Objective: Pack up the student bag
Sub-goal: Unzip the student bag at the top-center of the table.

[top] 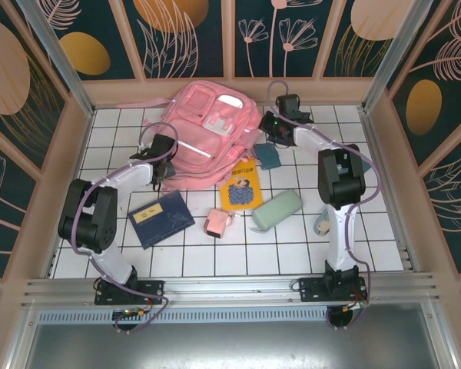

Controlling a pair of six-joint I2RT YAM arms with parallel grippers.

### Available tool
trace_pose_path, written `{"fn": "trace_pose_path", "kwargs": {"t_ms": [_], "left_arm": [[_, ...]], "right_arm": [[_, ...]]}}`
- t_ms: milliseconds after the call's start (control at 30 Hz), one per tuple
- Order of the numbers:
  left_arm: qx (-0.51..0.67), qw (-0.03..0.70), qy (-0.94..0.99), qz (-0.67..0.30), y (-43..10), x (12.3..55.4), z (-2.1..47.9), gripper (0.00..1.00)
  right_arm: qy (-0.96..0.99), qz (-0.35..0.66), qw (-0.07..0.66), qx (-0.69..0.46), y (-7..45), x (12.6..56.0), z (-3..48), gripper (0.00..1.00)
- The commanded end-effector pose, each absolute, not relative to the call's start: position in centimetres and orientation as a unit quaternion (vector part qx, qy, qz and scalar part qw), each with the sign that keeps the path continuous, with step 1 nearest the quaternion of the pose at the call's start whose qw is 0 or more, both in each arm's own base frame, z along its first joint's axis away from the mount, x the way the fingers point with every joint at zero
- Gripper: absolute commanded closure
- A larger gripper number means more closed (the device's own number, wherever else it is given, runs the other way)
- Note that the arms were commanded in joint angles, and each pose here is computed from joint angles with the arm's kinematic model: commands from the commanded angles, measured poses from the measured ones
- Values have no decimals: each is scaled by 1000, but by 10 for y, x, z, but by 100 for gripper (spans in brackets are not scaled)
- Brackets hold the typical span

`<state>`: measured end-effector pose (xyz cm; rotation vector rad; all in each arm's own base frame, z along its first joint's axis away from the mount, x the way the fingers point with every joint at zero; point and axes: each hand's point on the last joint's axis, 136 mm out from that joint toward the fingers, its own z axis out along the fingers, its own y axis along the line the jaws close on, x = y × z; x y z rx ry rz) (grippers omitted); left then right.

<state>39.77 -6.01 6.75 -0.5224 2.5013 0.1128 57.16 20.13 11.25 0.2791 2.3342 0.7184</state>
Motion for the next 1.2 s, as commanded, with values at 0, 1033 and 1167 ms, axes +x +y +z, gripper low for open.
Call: {"fn": "trace_pose_path", "kwargs": {"t_ms": [0,1033,1167], "left_arm": [[-165,279,946,-14,-75,393,72,100],[-180,287,940,25,-74,494,52,68],[-177,304,933,-82,-112,481,84,60]], "right_arm": [[872,257,404,104,193,596,156,100],[904,296,303,63,273,505,90,100],[911,283,294,57,276,500,72,100]]}}
